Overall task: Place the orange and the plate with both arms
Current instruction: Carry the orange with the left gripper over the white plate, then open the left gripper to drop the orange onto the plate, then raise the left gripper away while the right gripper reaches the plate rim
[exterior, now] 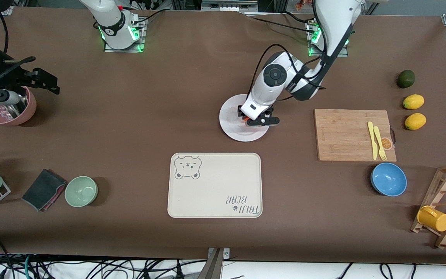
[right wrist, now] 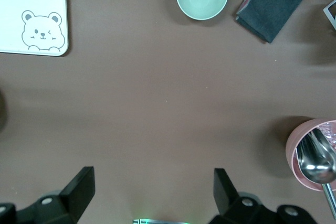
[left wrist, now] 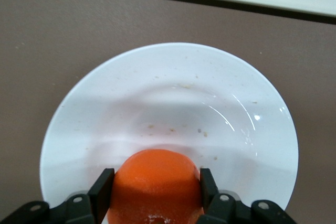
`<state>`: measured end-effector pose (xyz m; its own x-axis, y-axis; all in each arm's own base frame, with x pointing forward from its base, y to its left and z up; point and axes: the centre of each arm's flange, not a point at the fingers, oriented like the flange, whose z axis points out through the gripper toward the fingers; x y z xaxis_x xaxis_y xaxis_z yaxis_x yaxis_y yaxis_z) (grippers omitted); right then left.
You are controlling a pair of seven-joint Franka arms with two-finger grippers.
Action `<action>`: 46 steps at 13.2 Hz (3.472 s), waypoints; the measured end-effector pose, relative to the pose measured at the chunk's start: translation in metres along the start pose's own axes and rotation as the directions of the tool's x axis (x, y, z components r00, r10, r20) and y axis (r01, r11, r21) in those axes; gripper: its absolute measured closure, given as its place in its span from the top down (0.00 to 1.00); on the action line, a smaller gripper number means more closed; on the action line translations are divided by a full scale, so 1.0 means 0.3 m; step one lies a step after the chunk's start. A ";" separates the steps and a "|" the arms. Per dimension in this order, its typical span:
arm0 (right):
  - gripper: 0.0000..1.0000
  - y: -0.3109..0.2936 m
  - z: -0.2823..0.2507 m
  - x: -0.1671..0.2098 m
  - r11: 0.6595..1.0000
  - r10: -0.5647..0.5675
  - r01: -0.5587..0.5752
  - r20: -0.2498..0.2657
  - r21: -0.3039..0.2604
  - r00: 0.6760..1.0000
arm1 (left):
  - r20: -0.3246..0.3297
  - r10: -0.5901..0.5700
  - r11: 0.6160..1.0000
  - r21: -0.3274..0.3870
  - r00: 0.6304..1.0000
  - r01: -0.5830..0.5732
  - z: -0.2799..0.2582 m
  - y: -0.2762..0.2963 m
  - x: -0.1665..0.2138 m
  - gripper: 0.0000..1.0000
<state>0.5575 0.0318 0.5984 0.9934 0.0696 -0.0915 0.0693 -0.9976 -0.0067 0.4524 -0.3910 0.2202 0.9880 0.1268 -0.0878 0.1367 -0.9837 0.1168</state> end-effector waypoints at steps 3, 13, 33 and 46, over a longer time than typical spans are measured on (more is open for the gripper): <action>1.00 0.000 0.000 0.000 1.000 0.000 0.000 0.000 0.000 1.000 | -0.003 -0.010 1.000 -0.003 1.000 0.010 -0.001 0.002 0.010 0.76; 1.00 -0.018 0.001 0.000 1.000 -0.010 0.010 0.001 0.000 1.000 | -0.078 -0.235 0.972 0.014 0.969 0.236 -0.447 -0.341 0.304 1.00; 1.00 -0.888 0.900 0.326 0.836 -0.107 -0.004 0.169 0.549 0.980 | 0.066 -0.100 0.986 0.140 0.993 0.090 -1.248 -0.963 0.434 1.00; 1.00 -1.153 1.438 0.184 0.593 -0.167 0.069 0.039 0.802 0.985 | 0.053 -0.106 0.986 0.136 0.993 0.098 -1.273 -0.974 0.439 1.00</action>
<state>0.5487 0.3810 0.1659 0.9636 0.2351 -0.1277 0.0358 -0.5866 -0.8091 0.5701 -0.0382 0.5522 0.9628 0.2235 -0.1520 0.2219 -0.9747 -0.0279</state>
